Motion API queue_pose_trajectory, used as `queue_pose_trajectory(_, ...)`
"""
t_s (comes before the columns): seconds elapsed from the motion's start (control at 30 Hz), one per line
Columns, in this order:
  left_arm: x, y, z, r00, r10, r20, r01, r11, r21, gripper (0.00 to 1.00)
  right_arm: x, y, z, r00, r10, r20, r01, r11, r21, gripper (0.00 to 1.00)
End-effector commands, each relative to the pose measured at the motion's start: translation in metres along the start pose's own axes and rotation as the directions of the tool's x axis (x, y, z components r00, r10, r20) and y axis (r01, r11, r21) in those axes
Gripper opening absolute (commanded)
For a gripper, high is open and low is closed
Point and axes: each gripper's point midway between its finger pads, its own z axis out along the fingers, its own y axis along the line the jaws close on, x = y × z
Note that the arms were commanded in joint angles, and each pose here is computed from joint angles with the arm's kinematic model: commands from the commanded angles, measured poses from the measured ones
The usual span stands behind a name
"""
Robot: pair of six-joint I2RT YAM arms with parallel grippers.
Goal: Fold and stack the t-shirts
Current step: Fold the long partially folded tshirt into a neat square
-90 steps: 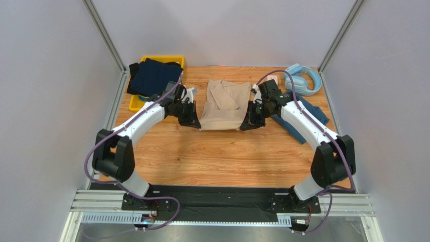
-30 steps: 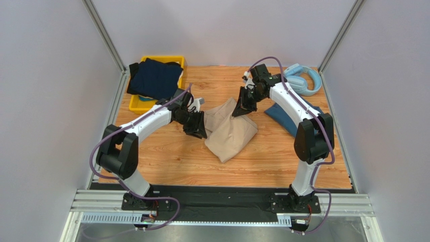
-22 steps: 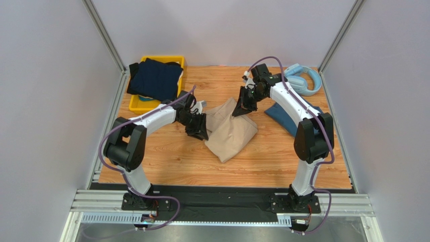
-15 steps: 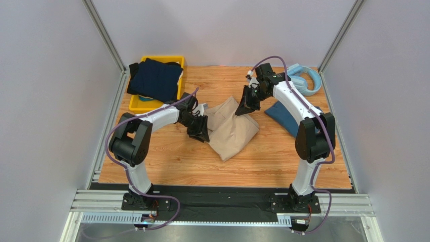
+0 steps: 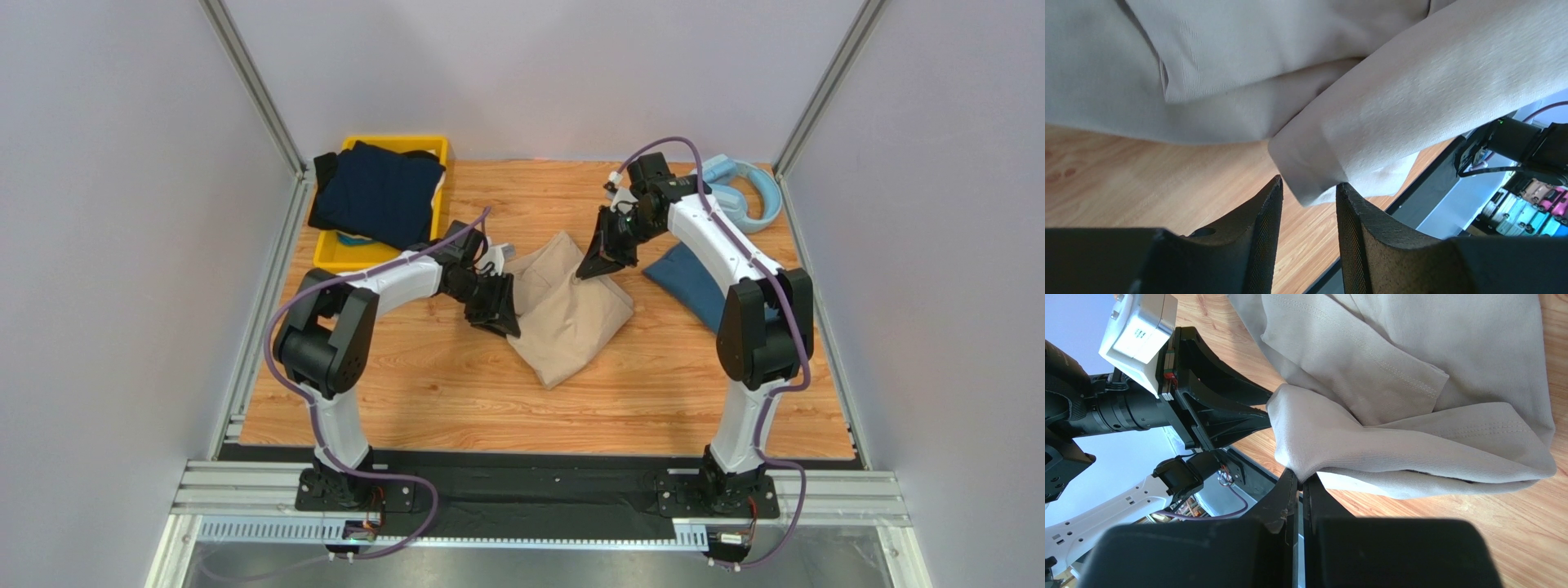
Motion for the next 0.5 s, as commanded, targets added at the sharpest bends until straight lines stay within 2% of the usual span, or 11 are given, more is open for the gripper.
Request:
queue_pose_trajectory(0.0, -0.022, -0.013, 0.003, 0.998, 0.043, 0.052, -0.045, 0.998, 0.044, 0.43, -0.008, 0.013, -0.005, 0.999, -0.039, 0.017, 0.039, 0.998, -0.047, 0.0)
queue_pose_trajectory(0.1, -0.024, -0.017, 0.006, 0.998, 0.041, 0.052, -0.044, 0.997, 0.064, 0.35, -0.008, 0.012, -0.005, 0.999, -0.039, 0.016, 0.039, 0.998, -0.044, 0.0)
queue_pose_trajectory(0.13, -0.025, -0.017, 0.006, 0.998, 0.04, 0.052, -0.044, 0.997, 0.067, 0.17, -0.008, 0.012, -0.004, 0.999, -0.039, 0.016, 0.04, 0.998, -0.045, 0.0)
queue_pose_trajectory(0.2, -0.026, -0.017, 0.004, 0.998, 0.038, 0.06, -0.041, 0.998, 0.057, 0.03, -0.008, 0.012, -0.005, 0.999, -0.04, 0.018, 0.04, 0.998, -0.044, 0.0)
queue_pose_trajectory(0.23, -0.026, -0.018, 0.002, 0.997, 0.04, 0.065, -0.044, 0.998, 0.052, 0.0, -0.009, 0.013, -0.007, 0.999, -0.042, 0.023, 0.043, 0.998, -0.045, 0.0)
queue_pose_trajectory(0.47, -0.047, -0.044, -0.041, 0.972, 0.122, 0.203, -0.127, 0.992, 0.014, 0.0, -0.017, 0.027, -0.018, 0.996, -0.067, 0.057, 0.071, 0.995, -0.07, 0.0)
